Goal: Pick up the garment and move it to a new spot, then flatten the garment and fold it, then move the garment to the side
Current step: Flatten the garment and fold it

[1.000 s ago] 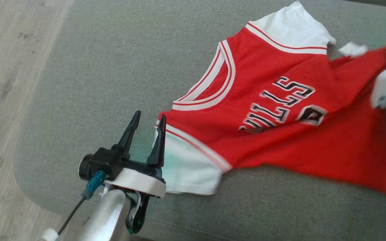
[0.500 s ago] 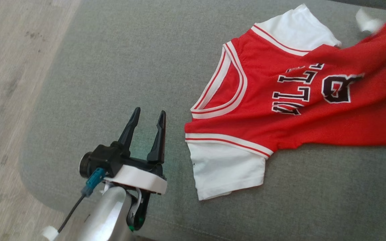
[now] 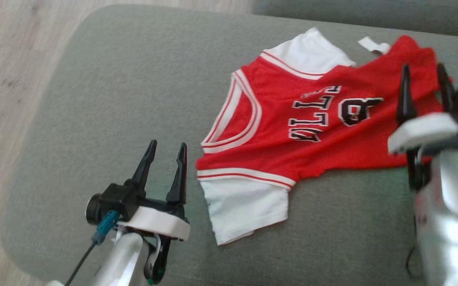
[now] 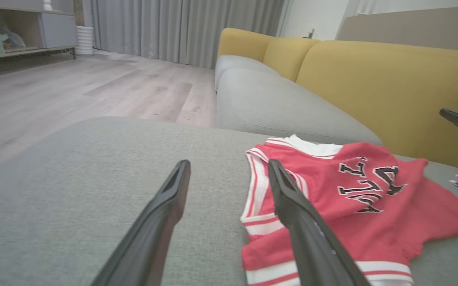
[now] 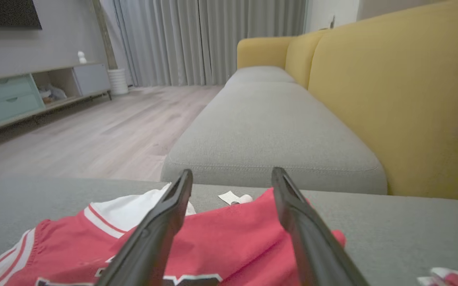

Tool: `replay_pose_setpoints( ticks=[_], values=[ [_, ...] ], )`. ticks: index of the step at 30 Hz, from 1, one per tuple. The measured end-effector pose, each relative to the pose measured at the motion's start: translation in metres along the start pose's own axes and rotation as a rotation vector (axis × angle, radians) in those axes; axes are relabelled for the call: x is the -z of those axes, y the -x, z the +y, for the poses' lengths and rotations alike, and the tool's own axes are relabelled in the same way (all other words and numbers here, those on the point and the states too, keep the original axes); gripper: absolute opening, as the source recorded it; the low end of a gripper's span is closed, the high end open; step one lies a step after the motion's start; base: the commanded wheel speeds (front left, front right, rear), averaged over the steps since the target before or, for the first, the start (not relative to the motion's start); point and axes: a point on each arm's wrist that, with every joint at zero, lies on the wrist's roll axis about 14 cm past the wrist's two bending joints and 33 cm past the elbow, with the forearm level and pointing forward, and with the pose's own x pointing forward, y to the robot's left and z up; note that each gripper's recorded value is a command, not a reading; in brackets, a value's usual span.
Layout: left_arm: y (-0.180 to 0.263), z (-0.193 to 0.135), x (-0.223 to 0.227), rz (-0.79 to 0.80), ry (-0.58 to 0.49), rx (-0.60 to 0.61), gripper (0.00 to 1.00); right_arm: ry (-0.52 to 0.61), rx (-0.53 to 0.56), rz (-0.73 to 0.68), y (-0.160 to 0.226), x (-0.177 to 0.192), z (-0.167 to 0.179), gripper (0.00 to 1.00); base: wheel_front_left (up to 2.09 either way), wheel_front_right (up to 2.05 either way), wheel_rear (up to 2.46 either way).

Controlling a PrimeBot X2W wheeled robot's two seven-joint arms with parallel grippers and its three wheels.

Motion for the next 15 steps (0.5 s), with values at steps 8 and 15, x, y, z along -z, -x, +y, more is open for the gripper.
replay_pose_setpoints(
  ticks=[8,15],
  values=[
    [-0.01,-0.022,0.002,0.001,-0.008,0.076,1.0,-0.174,0.018,0.037,0.107,0.044,-0.002,1.0,0.0,0.0,0.0],
    [-0.021,-0.035,0.016,0.043,-0.012,0.13,1.0,-0.222,0.045,-0.002,0.124,0.035,-0.009,1.0,0.0,0.0,0.0]
  ],
)
